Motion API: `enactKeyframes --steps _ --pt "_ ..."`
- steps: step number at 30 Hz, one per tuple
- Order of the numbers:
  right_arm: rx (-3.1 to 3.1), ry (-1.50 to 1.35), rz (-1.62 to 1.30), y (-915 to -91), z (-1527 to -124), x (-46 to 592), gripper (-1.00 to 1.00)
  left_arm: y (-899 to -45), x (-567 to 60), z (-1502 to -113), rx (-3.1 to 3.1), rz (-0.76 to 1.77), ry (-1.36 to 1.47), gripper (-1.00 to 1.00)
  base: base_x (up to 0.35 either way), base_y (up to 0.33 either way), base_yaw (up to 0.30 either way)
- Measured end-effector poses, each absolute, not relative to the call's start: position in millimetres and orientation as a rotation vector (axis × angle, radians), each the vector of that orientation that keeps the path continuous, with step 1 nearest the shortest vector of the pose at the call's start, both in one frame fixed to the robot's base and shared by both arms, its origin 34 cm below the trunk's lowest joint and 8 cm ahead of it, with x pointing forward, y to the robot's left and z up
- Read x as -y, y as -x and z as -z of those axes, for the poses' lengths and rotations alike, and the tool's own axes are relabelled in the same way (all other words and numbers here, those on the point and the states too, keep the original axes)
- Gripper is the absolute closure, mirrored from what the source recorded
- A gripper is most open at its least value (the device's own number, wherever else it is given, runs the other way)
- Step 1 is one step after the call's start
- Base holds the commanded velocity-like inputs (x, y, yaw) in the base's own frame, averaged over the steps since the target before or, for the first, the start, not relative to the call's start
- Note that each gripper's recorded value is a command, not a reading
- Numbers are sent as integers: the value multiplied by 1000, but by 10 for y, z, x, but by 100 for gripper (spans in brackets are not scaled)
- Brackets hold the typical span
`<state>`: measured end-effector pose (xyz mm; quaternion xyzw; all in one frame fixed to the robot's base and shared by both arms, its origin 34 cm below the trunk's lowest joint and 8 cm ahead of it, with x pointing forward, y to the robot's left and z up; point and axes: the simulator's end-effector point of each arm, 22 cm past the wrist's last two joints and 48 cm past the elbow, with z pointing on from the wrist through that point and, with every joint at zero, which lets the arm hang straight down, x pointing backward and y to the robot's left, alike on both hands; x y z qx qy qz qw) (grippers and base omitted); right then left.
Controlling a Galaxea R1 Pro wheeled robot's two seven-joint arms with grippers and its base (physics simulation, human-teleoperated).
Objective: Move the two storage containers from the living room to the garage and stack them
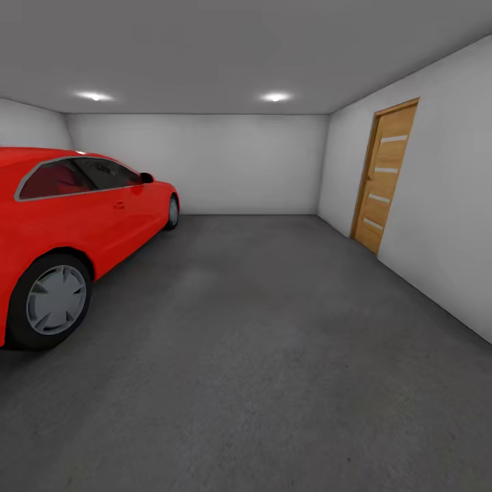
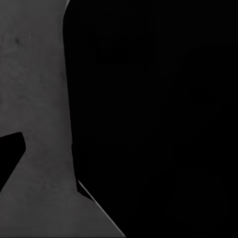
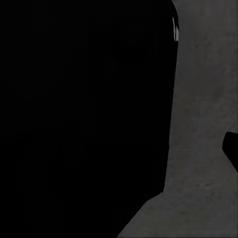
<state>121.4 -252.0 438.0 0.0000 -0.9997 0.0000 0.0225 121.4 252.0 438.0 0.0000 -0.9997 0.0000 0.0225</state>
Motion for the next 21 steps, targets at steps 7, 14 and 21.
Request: enactKeyframes --steps 7,14,21 --pt "3121 -10 -2 -1291 -4377 2525 -100 -1410 -2508 -4376 3154 -3 -32 -100 0 0 0" --pt "3128 -11 0 -1306 -4378 2513 -100 -1478 -2510 -4378 3179 -3 -37 -100 93 0 0" --pt "3130 -8 3 -1310 -4378 2500 -100 -1460 -2511 -4378 3171 -2 -63 -100 297 0 0"
